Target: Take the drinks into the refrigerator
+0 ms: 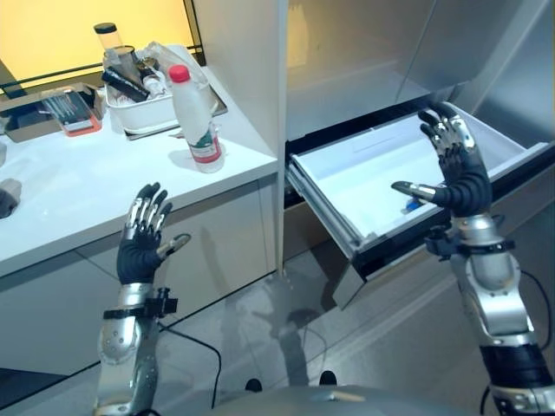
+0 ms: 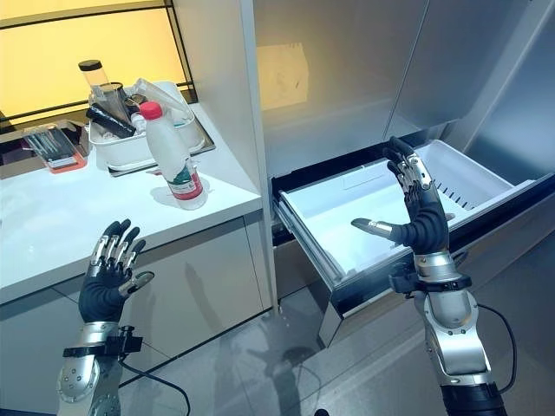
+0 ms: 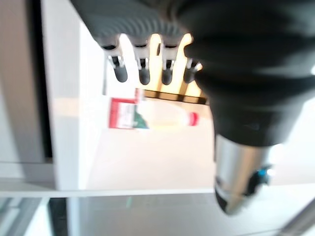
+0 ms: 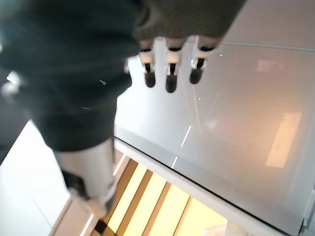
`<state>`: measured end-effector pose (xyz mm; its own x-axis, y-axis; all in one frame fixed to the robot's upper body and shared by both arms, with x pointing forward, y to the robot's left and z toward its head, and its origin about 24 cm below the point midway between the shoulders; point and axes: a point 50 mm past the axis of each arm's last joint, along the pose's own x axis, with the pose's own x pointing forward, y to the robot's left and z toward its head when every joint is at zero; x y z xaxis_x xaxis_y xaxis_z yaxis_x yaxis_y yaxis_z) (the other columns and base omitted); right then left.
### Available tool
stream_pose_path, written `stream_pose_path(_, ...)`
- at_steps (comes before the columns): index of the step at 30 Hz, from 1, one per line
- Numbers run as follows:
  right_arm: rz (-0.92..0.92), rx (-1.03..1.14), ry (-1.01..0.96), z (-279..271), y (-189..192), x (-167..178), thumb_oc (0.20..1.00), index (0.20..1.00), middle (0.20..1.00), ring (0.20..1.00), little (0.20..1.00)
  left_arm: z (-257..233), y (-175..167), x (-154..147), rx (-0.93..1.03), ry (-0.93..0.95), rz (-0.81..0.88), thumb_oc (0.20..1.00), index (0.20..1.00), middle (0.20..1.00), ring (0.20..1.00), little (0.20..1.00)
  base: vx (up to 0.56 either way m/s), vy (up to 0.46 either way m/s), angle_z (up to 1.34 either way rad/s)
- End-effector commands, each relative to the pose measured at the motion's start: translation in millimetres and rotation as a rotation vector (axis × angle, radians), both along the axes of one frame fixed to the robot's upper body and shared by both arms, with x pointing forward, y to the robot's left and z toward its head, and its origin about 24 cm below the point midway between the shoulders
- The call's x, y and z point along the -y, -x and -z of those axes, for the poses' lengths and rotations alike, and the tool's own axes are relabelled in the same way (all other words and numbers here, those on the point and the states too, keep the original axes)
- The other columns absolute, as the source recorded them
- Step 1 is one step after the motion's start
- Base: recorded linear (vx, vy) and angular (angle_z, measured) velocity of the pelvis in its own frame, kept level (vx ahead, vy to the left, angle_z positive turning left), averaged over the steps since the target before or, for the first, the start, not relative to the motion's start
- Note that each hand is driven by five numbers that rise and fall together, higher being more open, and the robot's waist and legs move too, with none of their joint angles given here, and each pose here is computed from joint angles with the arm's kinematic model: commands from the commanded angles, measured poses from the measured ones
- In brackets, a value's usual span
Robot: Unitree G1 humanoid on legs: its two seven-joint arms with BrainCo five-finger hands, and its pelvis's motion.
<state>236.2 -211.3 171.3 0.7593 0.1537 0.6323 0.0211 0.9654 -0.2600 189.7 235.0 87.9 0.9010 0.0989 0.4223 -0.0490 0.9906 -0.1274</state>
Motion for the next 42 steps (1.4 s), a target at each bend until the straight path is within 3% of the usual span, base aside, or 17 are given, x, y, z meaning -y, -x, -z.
stream_pose_path(1, 0.041, 0.119, -0.071, -17.5, 1.4, 7.4, 1.0, 1.0, 1.0, 1.0, 1.0, -34.6, -1.9, -8.0, 0.185, -0.062, -0.034, 1.0, 1.0, 1.0, 1.0, 1.0, 0.0, 0.0, 0.0)
stream_pose_path(25, 0.0, 0.102, -0.099, -14.7, 1.3, 4.5, 1.0, 1.0, 1.0, 1.0, 1.0, -32.8, -9.0, -14.2, 0.159, -0.111, -0.108, 1.0, 1.0, 1.0, 1.0, 1.0, 0.0, 0.002, 0.0)
stream_pose_path(42, -0.09, 0.046, -0.068, -18.2, -9.9, -0.6, 1.0, 1.0, 1.0, 1.0, 1.0, -86.0, -55.2, -30.9, 0.277, -0.279, -0.199, 1.0, 1.0, 1.0, 1.0, 1.0, 0.01, 0.001, 0.0)
